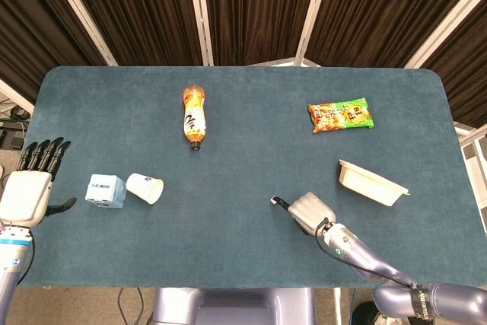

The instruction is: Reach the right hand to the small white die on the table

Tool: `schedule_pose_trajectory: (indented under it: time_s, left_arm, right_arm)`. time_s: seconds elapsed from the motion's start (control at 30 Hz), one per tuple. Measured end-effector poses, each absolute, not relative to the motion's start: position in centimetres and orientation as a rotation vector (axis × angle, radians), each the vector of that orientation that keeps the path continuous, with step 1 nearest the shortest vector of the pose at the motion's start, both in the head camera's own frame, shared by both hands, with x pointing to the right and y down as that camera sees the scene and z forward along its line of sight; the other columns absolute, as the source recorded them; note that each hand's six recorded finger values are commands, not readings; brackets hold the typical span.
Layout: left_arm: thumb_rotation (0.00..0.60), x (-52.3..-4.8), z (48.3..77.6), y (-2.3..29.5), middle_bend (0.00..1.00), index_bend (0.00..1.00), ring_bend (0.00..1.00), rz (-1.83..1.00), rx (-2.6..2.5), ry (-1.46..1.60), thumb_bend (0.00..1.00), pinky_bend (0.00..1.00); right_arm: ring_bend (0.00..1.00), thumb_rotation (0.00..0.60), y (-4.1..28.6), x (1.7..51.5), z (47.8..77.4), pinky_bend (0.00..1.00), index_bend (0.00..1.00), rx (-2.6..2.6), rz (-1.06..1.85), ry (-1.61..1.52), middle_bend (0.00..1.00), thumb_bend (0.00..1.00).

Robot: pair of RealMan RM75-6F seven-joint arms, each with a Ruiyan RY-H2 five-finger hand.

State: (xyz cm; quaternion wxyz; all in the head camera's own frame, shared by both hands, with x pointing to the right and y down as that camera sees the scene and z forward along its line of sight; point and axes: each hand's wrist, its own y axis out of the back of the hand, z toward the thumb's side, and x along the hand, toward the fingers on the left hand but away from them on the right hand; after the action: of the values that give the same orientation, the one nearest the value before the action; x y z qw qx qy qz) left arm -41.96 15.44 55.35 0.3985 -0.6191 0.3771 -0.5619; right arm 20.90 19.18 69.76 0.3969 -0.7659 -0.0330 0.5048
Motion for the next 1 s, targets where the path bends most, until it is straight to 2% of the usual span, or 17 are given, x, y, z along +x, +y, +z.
schedule_pose_trajectory:
  time_s: [1.0]
  left_arm:
    - [0.6, -42.1, 55.2, 15.4, 0.0, 0.0, 0.0, -1.425, -1.577, 0.964, 0.0, 0.0]
  right_arm:
    - [0.79, 0.6, 20.6, 21.1, 69.8, 1.0, 0.02, -1.931, 1.284, -0.02, 0.77, 0.66]
